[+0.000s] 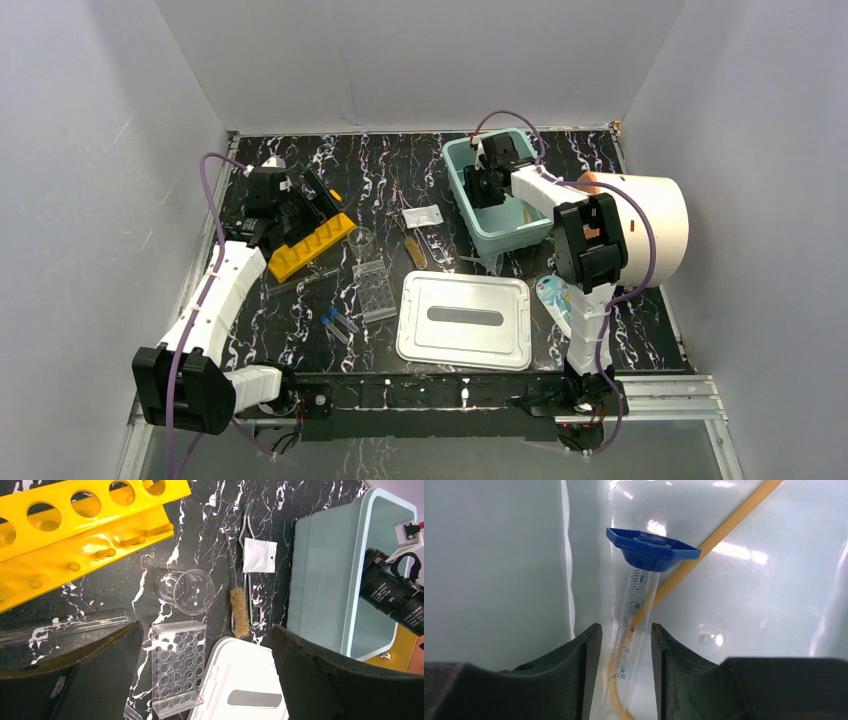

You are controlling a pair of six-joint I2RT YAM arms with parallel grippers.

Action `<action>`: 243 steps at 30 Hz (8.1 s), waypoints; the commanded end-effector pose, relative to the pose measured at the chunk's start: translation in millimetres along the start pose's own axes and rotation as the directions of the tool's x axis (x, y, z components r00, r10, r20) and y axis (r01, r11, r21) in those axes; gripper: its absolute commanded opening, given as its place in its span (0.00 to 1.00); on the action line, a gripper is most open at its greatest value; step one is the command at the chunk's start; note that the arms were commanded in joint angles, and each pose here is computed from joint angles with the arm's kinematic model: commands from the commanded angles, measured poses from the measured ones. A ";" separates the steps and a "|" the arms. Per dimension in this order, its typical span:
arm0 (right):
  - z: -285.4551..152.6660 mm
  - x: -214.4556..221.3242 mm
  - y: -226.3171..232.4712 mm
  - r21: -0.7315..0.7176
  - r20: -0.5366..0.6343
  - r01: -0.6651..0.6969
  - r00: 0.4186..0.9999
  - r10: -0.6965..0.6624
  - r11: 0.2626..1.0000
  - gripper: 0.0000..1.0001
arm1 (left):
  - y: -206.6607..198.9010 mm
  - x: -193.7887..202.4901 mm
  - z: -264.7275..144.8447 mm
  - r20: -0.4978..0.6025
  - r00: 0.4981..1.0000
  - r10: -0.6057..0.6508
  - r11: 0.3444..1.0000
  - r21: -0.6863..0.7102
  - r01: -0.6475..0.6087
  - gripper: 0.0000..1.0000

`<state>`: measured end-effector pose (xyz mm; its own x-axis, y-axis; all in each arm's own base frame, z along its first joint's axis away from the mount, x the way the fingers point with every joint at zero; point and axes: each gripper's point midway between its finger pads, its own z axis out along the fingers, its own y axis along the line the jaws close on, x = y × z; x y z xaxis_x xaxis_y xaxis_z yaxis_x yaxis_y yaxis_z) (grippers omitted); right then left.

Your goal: Organize the chemistry lab equipment

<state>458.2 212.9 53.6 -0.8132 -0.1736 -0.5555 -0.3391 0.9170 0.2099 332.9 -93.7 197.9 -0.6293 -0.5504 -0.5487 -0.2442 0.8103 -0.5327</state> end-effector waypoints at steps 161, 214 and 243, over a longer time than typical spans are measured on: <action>-60.2 -37.3 10.3 0.027 0.205 0.124 0.970 -0.127 0.992 0.00 | 23.4 24.1 -56.7 0.071 0.996 -0.060 0.998 -0.010 0.061 0.98; -8.3 -13.8 168.8 0.188 -0.032 0.527 0.847 -0.531 0.829 0.90 | 59.4 27.2 -61.0 0.105 0.994 -0.019 0.985 -0.169 0.037 0.98; 42.8 28.4 166.4 -0.047 -0.200 0.394 0.896 -0.396 0.918 0.83 | 64.9 27.7 -59.9 0.087 0.996 -0.002 0.978 -0.207 0.021 0.98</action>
<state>413.4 364.0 39.8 -0.6762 -0.5897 -0.4416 -0.6259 0.7760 -0.0779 255.7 -48.8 173.9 -0.5878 -0.5715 -0.5726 -0.4061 0.8206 -0.4021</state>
